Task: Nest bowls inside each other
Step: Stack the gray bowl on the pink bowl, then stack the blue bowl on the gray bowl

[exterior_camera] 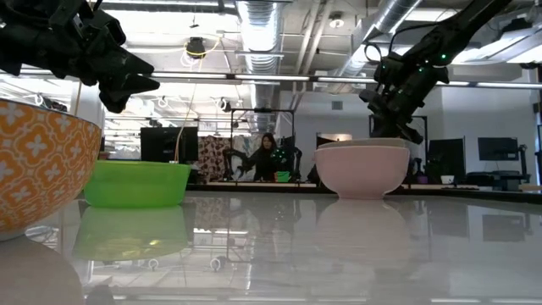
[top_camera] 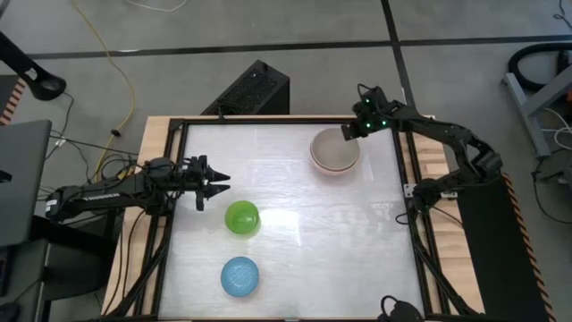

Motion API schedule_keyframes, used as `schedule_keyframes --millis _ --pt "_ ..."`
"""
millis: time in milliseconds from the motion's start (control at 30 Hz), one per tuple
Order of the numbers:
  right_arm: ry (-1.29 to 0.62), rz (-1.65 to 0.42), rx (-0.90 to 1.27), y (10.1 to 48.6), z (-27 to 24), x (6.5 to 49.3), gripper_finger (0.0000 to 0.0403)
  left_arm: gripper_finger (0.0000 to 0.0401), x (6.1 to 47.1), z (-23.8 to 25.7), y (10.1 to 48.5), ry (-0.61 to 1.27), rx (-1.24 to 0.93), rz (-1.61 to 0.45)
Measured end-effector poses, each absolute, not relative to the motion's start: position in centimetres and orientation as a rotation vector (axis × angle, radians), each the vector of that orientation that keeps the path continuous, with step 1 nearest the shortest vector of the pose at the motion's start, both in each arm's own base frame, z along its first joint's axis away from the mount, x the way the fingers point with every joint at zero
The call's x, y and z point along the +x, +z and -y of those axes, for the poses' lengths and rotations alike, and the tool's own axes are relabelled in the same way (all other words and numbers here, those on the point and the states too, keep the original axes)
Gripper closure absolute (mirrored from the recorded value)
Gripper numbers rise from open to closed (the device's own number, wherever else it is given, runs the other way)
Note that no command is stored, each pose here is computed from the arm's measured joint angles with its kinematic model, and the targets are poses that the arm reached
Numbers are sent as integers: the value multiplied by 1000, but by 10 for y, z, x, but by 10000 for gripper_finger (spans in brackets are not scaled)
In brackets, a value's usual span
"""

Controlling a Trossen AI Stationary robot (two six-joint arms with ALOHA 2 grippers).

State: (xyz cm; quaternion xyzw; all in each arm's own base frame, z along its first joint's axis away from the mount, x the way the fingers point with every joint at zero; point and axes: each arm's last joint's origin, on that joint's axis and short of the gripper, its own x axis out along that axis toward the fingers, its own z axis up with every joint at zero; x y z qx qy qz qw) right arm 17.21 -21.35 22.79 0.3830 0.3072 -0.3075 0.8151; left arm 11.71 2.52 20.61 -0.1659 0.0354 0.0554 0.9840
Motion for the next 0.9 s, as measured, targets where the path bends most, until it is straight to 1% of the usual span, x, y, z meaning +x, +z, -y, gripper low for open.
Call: schedule_keyframes --millis 133,333,467,600,900 --pt "-590 -631 793 232 210 177 400 244 117 -25 206 112 -333 -71" --pt "-490 -557 730 254 189 187 400 244 117 -25 206 115 -329 -71" --pt "-384 -530 668 271 156 202 400 244 117 -25 206 116 -328 -70" --pt "-319 -500 586 283 119 223 400 244 117 -25 206 119 -317 -71" --pt "-59 -482 405 303 25 281 397 244 117 -25 206 118 -318 -70"
